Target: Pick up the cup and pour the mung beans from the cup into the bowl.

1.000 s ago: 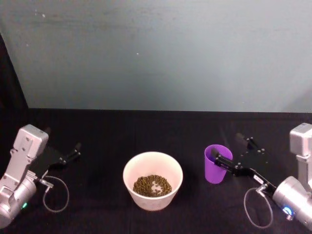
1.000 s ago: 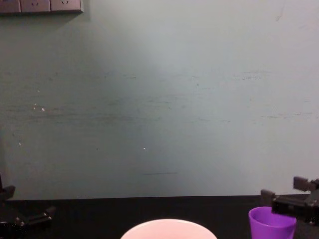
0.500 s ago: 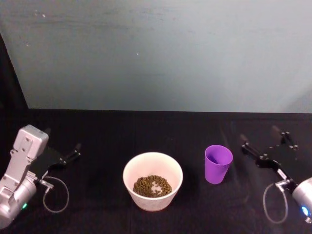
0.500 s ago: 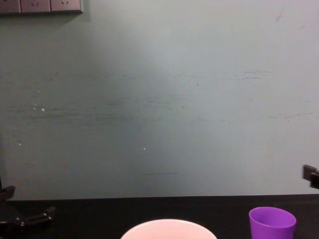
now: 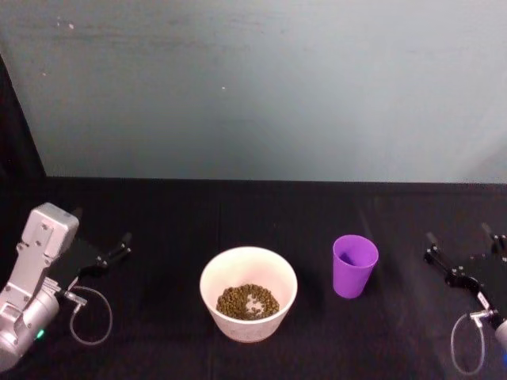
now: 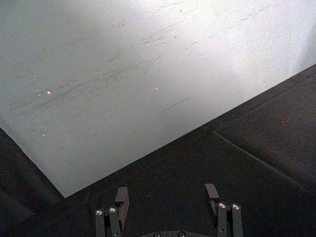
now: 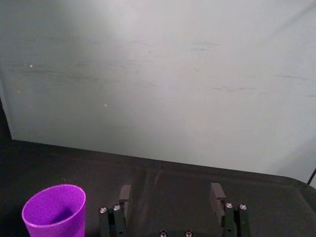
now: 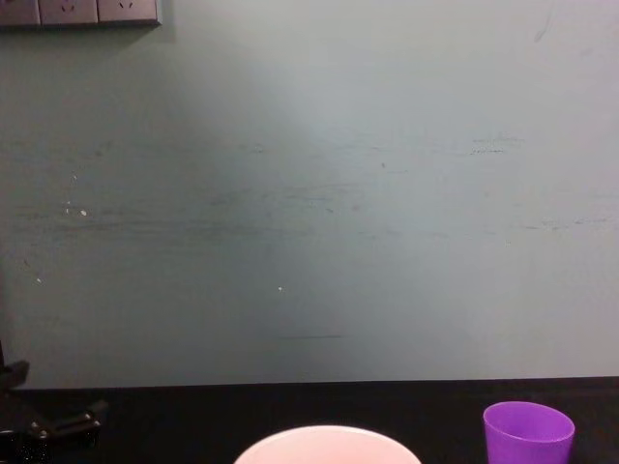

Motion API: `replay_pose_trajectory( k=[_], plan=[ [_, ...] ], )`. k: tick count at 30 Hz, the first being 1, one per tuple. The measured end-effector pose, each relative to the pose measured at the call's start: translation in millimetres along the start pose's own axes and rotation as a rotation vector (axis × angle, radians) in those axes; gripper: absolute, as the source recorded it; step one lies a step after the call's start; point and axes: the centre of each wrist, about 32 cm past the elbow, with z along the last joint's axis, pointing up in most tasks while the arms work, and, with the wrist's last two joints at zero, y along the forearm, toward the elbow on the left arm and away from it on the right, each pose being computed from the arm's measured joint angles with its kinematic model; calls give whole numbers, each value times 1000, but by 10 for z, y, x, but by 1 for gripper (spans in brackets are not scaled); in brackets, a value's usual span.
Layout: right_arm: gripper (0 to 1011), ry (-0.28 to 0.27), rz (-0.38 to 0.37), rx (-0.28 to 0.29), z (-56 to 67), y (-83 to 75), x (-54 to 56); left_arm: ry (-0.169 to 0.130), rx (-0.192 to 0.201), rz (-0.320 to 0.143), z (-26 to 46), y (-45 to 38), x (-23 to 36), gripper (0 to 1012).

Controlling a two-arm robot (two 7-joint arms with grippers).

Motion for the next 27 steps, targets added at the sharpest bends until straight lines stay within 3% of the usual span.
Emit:
replay_pose_trajectory(
  k=[10, 27],
  plan=[
    [1004, 2, 32, 5, -180, 28, 18, 0, 0, 0, 0, 0, 0, 1003],
    [1004, 1, 25, 4, -165, 25, 17, 0, 0, 0, 0, 0, 0, 1003]
  ],
)
